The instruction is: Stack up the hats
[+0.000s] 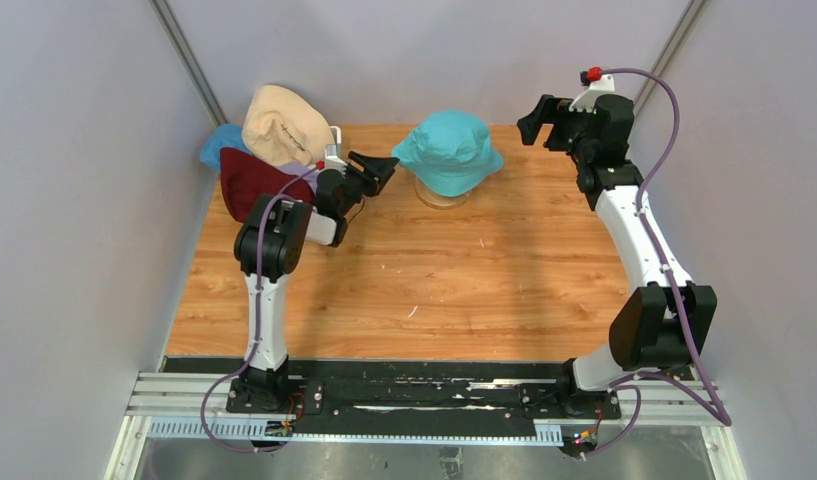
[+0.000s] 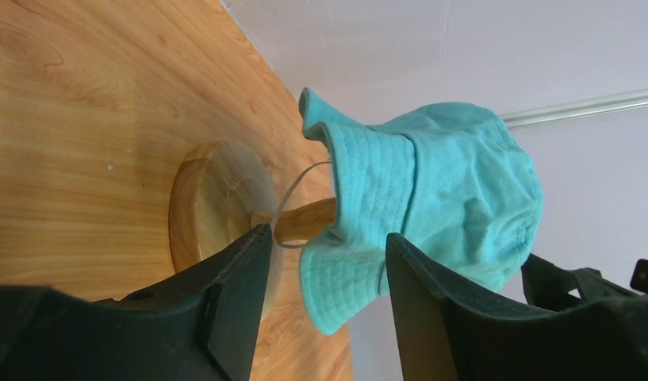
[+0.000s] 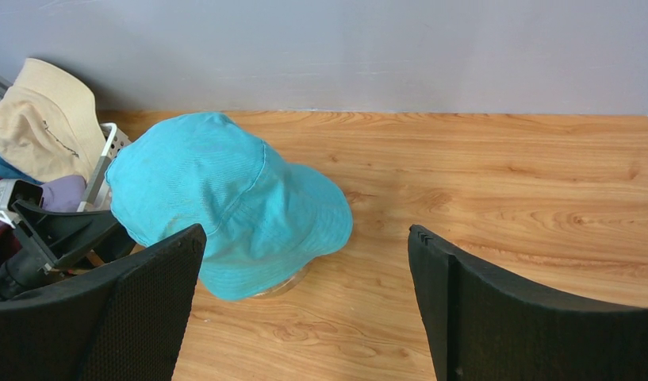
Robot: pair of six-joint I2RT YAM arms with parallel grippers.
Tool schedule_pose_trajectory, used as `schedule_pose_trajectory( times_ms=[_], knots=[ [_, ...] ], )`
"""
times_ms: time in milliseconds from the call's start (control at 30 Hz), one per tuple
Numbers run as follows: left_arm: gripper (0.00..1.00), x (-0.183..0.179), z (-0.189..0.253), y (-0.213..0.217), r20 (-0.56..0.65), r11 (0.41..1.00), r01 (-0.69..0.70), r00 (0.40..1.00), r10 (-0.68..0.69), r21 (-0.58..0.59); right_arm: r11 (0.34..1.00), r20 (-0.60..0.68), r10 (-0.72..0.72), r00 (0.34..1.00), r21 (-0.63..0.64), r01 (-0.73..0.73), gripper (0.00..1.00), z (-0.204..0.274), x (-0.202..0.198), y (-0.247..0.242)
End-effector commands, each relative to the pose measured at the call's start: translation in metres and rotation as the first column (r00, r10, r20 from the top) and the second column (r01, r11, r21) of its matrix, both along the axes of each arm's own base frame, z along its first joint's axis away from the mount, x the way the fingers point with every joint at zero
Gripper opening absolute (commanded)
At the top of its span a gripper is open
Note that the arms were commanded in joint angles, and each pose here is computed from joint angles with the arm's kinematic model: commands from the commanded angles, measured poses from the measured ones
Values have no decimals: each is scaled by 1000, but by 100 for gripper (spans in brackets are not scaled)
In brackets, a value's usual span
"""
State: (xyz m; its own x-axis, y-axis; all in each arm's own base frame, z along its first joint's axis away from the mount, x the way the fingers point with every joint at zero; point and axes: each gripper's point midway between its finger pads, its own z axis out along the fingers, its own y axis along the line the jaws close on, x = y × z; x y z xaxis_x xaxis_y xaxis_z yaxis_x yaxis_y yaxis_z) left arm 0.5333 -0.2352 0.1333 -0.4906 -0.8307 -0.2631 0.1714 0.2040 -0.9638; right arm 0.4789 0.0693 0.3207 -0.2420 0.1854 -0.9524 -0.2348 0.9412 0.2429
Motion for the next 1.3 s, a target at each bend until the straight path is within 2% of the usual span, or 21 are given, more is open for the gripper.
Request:
schedule_pose_trajectory(
  times_ms=[0, 133, 367, 433, 500, 600, 733, 833, 1033, 1267],
  knots=[
    [59, -12, 36, 8, 73, 999, -26, 997, 24, 21, 1000, 25, 1, 1000, 17, -2, 97, 7, -2, -2],
    [60, -22, 71, 11, 123, 997, -37, 992, 28, 67, 1000, 29, 9, 1000, 20, -10, 97, 8, -1, 2],
    [60, -40, 160, 7, 253, 997, 12, 967, -30, 73, 1000, 32, 21, 999, 21, -22, 97, 10, 1, 7],
    [60, -43, 185, 11, 286, 992, 2, 957, -38, 127, 1000, 35, 21, 999, 18, -22, 97, 11, 0, 6],
    [60, -43, 202, 24, 292, 971, -53, 956, -18, 235, 1000, 34, 19, 999, 14, -19, 97, 11, -1, 6],
    [60, -43, 215, 56, 253, 887, -160, 966, 51, 434, 1000, 34, 19, 999, 9, -19, 97, 10, -1, 5],
    [59, -47, 212, 109, 184, 662, -253, 968, 173, 706, 999, 30, 36, 999, 10, -37, 96, 9, 0, 9],
    [56, -59, 205, 142, 165, 537, -290, 949, 268, 792, 994, 26, 111, 993, -9, -111, 93, 9, -1, 27],
    [53, -79, 193, 186, 144, 485, -333, 911, 386, 809, 945, -6, 317, 948, -77, -317, 93, 5, -9, 108],
    [52, -99, 193, 219, 151, 412, -384, 856, 495, 826, 852, -8, 522, 853, -31, -522, 91, 9, -26, 209]
  ],
)
